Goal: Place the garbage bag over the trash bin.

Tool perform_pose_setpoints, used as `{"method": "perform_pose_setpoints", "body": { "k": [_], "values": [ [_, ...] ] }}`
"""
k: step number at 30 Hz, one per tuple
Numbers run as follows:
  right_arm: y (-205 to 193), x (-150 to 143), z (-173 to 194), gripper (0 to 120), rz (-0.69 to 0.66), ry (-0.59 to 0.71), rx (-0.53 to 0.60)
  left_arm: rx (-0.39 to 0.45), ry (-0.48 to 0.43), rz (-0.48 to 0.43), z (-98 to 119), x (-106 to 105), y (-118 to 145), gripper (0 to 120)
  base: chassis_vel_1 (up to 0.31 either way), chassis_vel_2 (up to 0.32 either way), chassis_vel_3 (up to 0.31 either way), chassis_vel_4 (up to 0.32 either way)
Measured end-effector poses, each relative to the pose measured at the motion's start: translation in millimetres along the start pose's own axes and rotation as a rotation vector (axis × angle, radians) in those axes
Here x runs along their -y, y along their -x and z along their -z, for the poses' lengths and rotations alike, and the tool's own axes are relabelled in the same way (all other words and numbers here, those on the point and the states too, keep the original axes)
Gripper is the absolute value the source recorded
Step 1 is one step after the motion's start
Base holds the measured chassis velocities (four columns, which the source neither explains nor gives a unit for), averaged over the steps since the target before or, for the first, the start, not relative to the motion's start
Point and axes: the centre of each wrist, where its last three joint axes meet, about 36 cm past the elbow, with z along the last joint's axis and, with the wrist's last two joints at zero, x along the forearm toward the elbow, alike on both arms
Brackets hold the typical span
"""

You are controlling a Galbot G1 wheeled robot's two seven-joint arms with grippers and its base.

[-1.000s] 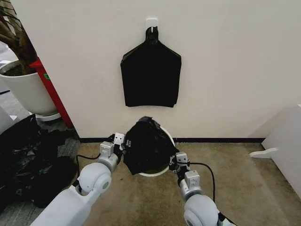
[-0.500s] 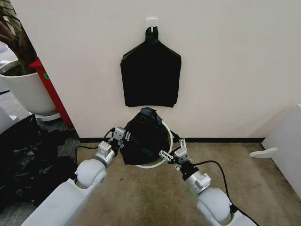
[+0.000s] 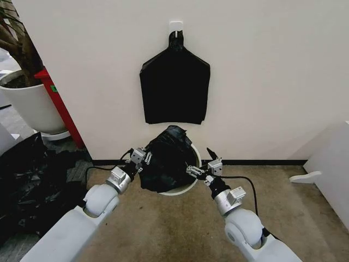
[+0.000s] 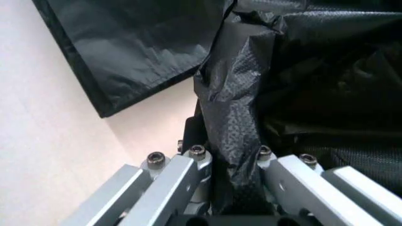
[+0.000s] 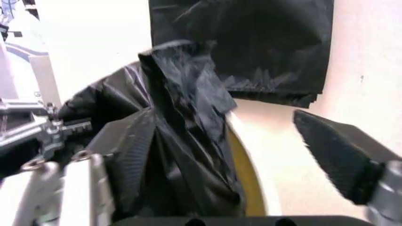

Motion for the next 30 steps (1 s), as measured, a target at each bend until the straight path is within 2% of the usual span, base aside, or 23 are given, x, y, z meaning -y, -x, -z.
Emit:
{"method": "perform_pose_setpoints", "body": {
  "k": [4,7,15,17,19,21,22,25,29,30],
  "values": [
    [1.0,0.2,-2.3,62,-0.025,-0.043,-0.029,0.005,-0.013,-0.009,1.7,7.4,-0.1,3,0.0,0.0,0.0,0.0],
    [1.0,0.9,-3.2,55,-0.033,-0.057,-0.038,0.006,-0.016,-0.013,3.2,9.6,-0.7,3,0.0,0.0,0.0,0.0],
    [2.7,3.1,-7.0,53,-0.058,-0.138,-0.049,0.005,-0.029,-0.018,5.2,15.2,-2.3,3,0.0,0.0,0.0,0.0],
    [3.1,3.0,-8.0,51,-0.068,-0.16,-0.052,0.004,-0.032,-0.018,5.7,16.7,-2.6,3,0.0,0.0,0.0,0.0],
    [3.5,2.1,-8.8,42,-0.085,-0.181,-0.061,0.003,-0.037,-0.019,6.4,18.5,-3.1,3,0.0,0.0,0.0,0.0],
    [3.5,2.0,-8.9,42,-0.087,-0.183,-0.062,0.003,-0.038,-0.019,6.5,18.7,-3.2,3,0.0,0.0,0.0,0.0],
    [3.8,1.4,-9.3,33,-0.095,-0.195,-0.063,0.002,-0.04,-0.02,7.0,19.5,-3.6,3,0.0,0.0,0.0,0.0],
    [3.8,0.9,-9.8,20,-0.091,-0.202,-0.042,-0.002,-0.042,-0.019,6.9,20.4,-4.0,3,0.0,0.0,0.0,0.0],
    [2.9,-0.3,-9.3,11,-0.077,-0.194,-0.018,-0.006,-0.04,-0.018,6.6,21.0,-4.3,3,0.0,0.0,0.0,0.0],
    [2.7,-0.6,-8.9,5,-0.073,-0.193,-0.013,-0.008,-0.039,-0.019,6.4,21.5,-4.4,3,0.0,0.0,0.0,0.0]
  ]
}}
